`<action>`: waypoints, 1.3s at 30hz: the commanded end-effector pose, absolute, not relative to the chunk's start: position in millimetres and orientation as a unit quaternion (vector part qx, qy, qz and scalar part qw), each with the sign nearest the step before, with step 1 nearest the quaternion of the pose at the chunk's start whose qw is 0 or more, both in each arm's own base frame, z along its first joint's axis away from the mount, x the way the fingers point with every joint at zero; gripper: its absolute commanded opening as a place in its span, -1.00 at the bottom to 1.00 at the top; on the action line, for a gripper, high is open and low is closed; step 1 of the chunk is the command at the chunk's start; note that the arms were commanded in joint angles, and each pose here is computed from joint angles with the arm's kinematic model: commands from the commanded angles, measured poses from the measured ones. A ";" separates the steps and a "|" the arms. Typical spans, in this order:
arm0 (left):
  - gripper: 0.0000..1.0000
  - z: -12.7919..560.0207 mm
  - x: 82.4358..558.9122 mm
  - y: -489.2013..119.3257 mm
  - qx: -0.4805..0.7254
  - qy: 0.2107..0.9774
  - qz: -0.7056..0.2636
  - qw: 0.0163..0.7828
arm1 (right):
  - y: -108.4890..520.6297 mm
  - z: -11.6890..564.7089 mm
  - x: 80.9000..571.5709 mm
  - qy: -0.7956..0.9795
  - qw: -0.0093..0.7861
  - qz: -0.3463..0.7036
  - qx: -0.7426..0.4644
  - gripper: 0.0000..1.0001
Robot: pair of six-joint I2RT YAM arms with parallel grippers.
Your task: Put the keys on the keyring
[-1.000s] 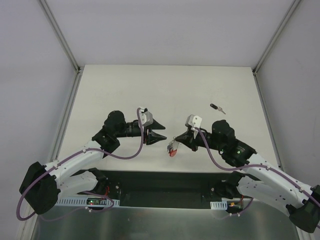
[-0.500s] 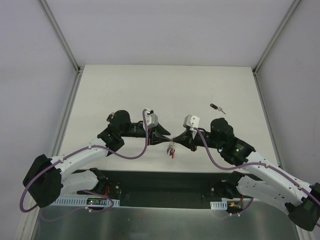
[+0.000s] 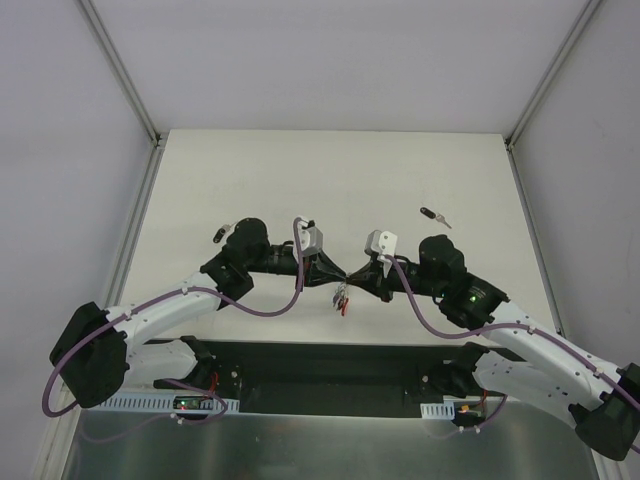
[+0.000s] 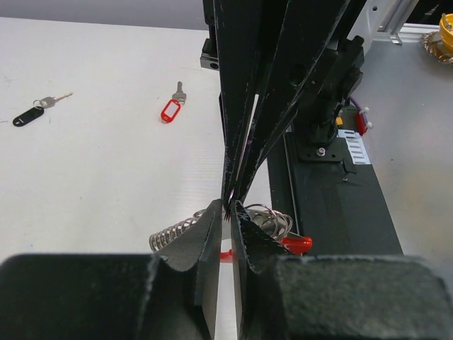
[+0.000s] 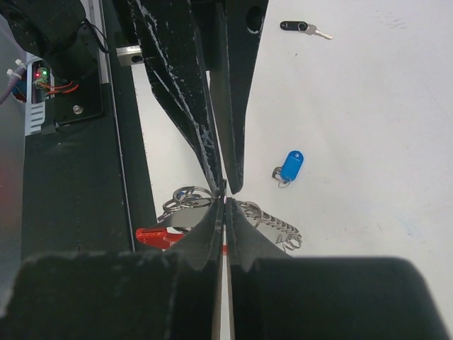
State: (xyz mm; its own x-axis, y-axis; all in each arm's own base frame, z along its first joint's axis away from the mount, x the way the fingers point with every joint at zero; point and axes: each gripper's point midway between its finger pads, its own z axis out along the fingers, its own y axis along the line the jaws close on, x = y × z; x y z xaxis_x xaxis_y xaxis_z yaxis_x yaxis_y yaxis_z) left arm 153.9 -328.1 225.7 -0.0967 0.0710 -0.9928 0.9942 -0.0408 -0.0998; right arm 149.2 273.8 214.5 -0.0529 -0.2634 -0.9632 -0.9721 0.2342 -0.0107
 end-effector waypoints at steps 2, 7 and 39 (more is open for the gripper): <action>-0.91 239.3 150.9 -334.7 0.514 0.513 -0.520 0.450 | 279.7 254.5 150.3 0.580 0.517 0.380 -0.501 -0.97; -1.00 233.3 149.9 -335.7 0.518 0.523 -0.513 0.440 | 279.0 255.4 150.3 0.580 0.519 0.379 -0.501 -0.97; -1.00 274.8 235.8 -208.3 0.228 0.659 -0.293 0.654 | 249.5 219.4 216.2 0.763 0.488 0.277 -0.322 0.92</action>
